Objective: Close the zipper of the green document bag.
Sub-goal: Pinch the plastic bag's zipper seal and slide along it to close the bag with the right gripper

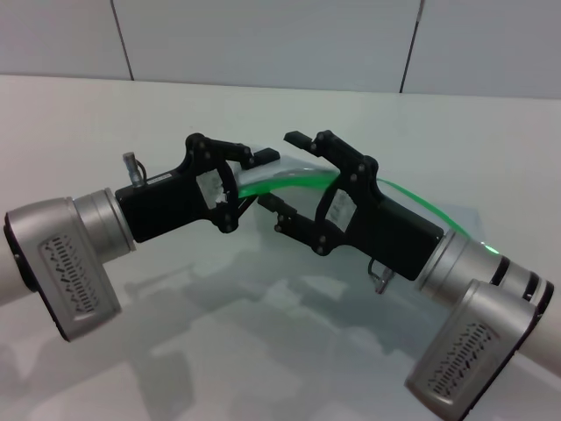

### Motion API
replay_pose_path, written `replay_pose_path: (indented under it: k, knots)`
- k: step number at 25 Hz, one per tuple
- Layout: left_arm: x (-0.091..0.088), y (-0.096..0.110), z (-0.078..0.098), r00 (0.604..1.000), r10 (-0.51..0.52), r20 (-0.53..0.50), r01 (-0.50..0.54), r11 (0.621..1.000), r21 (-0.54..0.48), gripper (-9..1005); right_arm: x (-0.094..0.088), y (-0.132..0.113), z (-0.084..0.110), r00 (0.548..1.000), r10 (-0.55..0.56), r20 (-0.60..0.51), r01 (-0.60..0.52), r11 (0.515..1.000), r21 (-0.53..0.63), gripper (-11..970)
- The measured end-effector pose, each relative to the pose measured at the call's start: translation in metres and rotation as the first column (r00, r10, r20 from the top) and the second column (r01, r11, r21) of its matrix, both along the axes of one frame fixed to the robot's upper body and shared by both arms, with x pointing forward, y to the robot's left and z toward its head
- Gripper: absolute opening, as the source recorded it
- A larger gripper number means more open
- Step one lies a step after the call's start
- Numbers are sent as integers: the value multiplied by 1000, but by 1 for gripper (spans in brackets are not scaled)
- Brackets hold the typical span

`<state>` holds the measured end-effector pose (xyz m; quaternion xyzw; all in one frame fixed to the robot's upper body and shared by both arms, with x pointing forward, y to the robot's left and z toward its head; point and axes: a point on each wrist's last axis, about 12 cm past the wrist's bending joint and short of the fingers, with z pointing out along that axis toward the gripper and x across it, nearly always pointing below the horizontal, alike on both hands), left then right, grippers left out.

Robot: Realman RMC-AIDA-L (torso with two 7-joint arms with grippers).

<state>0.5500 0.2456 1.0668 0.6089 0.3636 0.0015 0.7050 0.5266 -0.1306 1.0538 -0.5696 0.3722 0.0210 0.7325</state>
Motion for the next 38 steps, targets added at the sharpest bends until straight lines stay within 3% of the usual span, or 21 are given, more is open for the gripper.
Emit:
replay_pose_path:
  k: [9,38]
  knots:
    - [1,1,1,1000,5,2,-5,1000,-2,58,1,-7,-3,1000,-29,-1,29,1000,-8,781]
    - [2,-2,0,1000,0,-2,0,1000,3,55,-5,8,3,997,-12,79,13,1000,-12,766]
